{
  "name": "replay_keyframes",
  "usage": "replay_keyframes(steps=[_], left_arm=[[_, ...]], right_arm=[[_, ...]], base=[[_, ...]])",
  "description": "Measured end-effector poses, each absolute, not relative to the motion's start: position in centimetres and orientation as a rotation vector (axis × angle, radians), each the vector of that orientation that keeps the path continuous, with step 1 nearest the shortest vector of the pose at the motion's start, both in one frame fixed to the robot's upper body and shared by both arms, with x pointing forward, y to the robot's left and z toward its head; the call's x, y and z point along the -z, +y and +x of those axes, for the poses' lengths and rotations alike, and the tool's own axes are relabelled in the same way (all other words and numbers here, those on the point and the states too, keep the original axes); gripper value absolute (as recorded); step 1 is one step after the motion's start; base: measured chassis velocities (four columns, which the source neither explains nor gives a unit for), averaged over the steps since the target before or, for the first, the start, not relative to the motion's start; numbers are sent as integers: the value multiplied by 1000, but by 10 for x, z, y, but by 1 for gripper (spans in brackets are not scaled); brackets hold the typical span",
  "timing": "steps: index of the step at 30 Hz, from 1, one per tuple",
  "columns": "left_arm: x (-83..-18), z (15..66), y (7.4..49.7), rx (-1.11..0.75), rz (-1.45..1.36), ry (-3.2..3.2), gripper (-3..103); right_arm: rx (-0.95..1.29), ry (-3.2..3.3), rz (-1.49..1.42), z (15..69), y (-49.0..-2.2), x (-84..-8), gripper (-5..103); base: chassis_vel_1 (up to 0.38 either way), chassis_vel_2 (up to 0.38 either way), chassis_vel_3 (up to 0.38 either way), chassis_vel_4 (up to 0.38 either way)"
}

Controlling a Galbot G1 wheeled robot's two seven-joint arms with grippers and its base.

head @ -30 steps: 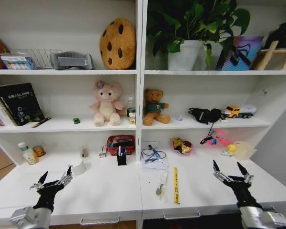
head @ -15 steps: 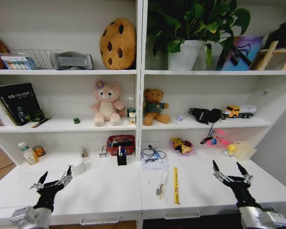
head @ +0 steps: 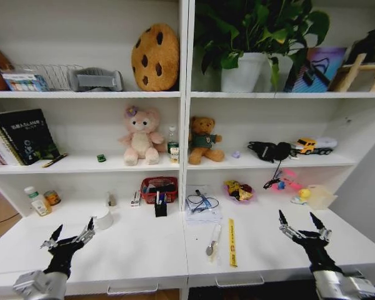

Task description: Organize the objects on the table.

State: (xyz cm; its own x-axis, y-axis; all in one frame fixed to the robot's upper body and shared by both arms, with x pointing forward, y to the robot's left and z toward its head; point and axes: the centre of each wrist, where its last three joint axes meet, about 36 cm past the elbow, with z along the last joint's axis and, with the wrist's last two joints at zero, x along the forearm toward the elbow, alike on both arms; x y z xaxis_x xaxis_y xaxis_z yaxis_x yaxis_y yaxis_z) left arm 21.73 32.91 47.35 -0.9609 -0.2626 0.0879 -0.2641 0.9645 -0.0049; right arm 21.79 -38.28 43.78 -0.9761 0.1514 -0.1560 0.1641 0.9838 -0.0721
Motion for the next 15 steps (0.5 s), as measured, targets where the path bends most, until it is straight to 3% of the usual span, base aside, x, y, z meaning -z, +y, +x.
replay_keyframes(steps=[15], left_arm=[[-474, 217, 329, -25, 407, -3028, 100]], right_arm=[[127, 2979, 238, 218, -383, -438, 100]], base=[[233, 234, -238, -235]])
